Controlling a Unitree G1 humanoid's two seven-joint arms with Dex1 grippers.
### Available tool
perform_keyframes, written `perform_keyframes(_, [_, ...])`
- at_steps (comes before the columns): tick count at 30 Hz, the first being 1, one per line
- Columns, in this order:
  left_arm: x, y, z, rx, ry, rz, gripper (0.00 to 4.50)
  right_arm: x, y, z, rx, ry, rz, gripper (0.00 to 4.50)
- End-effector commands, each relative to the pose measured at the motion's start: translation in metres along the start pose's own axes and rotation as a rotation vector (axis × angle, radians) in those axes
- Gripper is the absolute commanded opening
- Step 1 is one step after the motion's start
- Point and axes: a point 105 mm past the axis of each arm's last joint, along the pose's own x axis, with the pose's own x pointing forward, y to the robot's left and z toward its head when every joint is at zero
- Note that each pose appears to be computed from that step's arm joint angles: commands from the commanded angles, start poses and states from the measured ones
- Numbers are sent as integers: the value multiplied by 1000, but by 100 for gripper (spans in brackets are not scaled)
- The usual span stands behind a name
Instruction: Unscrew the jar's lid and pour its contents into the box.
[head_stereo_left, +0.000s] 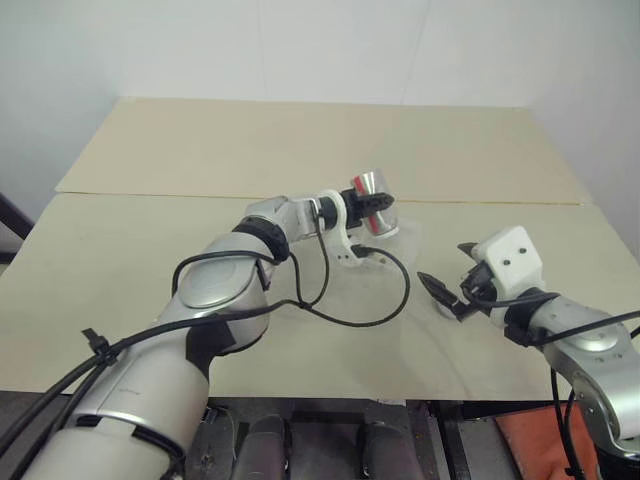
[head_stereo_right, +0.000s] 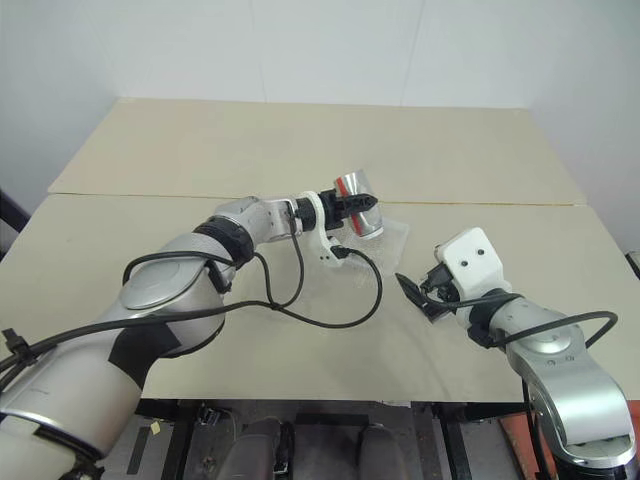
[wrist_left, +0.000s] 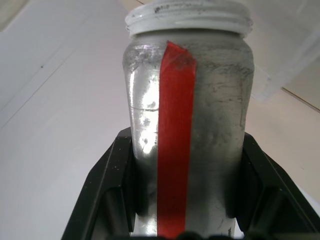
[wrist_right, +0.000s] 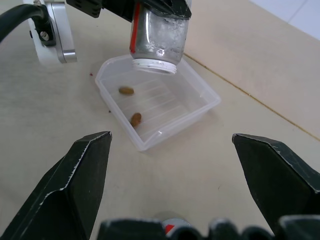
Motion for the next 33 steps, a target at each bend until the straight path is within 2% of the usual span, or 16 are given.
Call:
perform_keyframes(1, [2,14,-16,-87,73,41,207,-7,-7,13,-41,-43,-42,447])
perform_keyframes(2, [1,13,-18,-144,94,41,207,-7,-7,12,-45,-39,-43,447])
perform_keyframes(6, [-1,9,-29,-588,229,54,207,-6,-8,12,-47,-37,-40,447])
perform_keyframes(8, [-5,8,-41,-930,309,110,207,-6,-8,11,-47,-37,-39,447])
perform_keyframes(12, [-21,-4,-59,-1549,366,246,207,-5,-8,10,-45,-34,-38,447])
perform_keyframes(15, [-36,-8,-73,-1935,328,463,207,-5,-6,11,-37,-40,-33,447])
perform_keyframes(18, [-47,-10,-74,-2148,236,628,207,-2,-5,11,-35,-42,-22,447])
perform_keyframes(20, [-54,-18,-72,-2295,221,763,207,1,-4,11,-29,-45,-13,447])
perform_keyframes(22, [-62,-22,-62,-2364,202,849,207,3,-4,10,-24,-48,-7,447])
perform_keyframes(27, [-80,-18,-12,-2346,163,891,207,6,-1,9,-30,-51,8,447])
perform_keyframes(30, [-82,-24,17,-2301,209,803,207,9,0,10,-38,-59,22,447])
perform_keyframes(33, [-89,-33,28,-2313,252,852,207,10,0,11,-43,-62,36,447])
